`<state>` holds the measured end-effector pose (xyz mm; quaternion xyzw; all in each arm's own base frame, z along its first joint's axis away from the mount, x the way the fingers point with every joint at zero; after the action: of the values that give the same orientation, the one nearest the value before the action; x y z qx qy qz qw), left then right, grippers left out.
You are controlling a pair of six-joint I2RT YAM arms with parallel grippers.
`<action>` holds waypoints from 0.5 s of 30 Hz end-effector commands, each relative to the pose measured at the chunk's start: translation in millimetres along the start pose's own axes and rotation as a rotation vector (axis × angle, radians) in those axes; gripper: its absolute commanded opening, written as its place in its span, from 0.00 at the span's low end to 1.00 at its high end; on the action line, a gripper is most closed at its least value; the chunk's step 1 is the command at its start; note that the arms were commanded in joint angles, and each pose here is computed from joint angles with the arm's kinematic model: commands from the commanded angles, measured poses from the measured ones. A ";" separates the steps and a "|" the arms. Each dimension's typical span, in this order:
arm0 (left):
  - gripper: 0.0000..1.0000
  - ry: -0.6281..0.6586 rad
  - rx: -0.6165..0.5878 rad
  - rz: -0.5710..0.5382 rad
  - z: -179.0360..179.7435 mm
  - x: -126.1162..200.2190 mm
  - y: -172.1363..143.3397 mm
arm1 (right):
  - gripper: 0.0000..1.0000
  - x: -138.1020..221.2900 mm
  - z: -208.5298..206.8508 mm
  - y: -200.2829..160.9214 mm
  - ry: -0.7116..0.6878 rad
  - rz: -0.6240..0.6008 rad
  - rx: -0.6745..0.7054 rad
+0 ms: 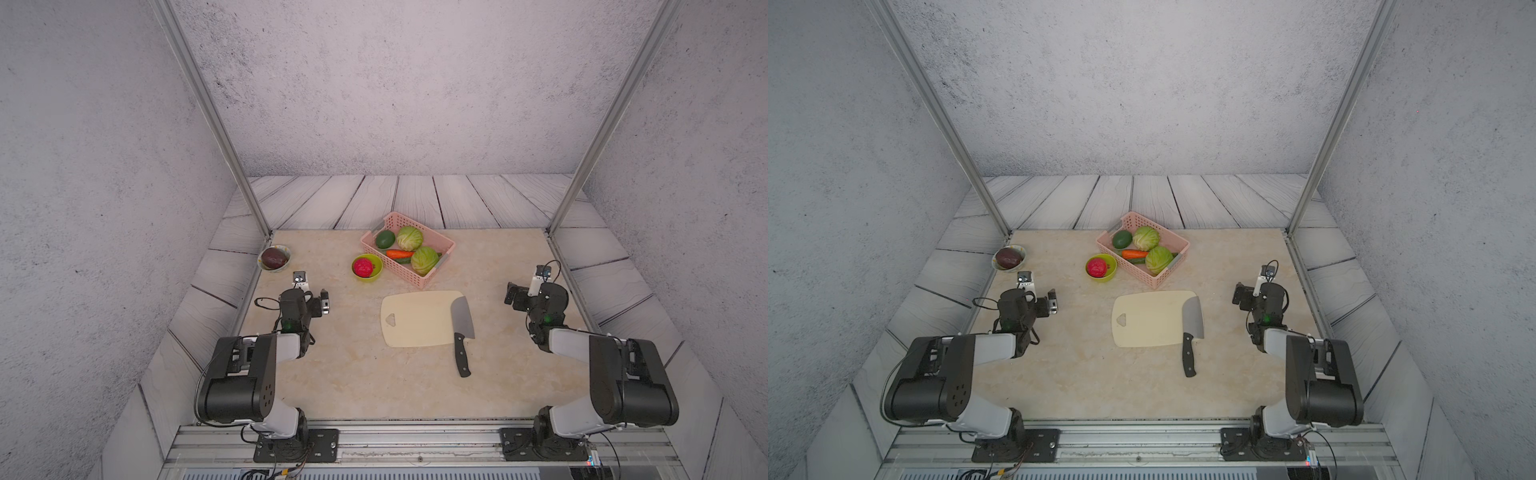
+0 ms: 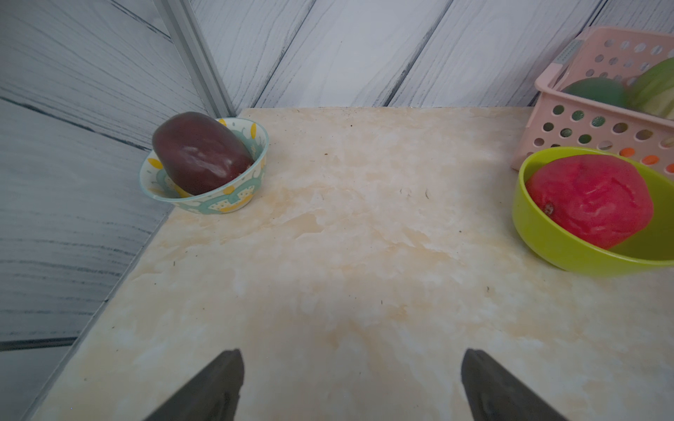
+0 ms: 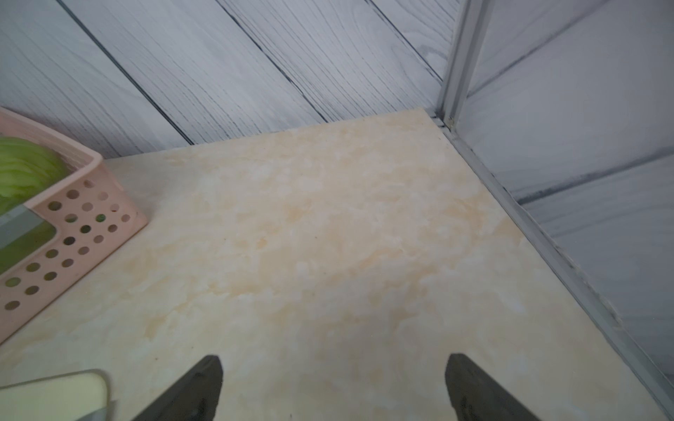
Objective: Align the knife with the edge of the cutting board
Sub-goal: Reset both arms
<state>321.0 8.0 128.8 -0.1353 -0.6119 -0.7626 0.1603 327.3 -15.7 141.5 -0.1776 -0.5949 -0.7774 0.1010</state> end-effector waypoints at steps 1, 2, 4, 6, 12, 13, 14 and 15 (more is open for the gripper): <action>0.98 0.003 -0.001 -0.006 3.2 -2.8 4.3 | 0.99 2.5 -3.0 -22.8 -0.015 0.000 0.046; 0.98 0.003 0.000 -0.005 3.2 -3.0 4.3 | 0.99 1.9 -2.0 -21.0 -0.010 -0.022 0.047; 0.98 0.004 0.000 -0.005 3.1 -3.1 4.5 | 0.99 1.4 -1.4 -19.4 -0.015 -0.010 0.046; 0.98 0.005 0.000 -0.003 3.3 -3.1 4.2 | 0.99 1.4 -1.5 -19.5 -0.029 0.016 0.047; 0.98 0.007 -0.001 -0.005 3.1 -2.8 4.4 | 0.99 1.2 -0.6 -19.1 -0.028 0.008 0.050; 0.98 0.008 -0.001 -0.006 3.1 -2.7 4.5 | 0.99 1.2 -0.7 -19.5 -0.029 0.010 0.050; 0.98 0.008 -0.001 -0.007 3.3 -2.5 4.7 | 0.99 1.4 -0.5 -19.1 -0.028 0.008 0.050; 0.98 0.009 -0.001 -0.009 3.2 -2.1 4.8 | 0.99 1.7 -0.3 -19.2 -0.028 0.007 0.050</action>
<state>321.0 8.0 128.4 -0.1365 -0.6118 -0.7622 0.1615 315.0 -10.9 116.6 -0.1975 -0.6066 -0.7617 0.1135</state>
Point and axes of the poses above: each gripper's point midway between its finger pads, its own x axis back along the fingers, its own z axis along the line the jaws close on, y = z × x, the point moved 9 cm from there along x, back along the fingers, and after that the axes turned 11 degrees about -x, right-handed, at the moved point
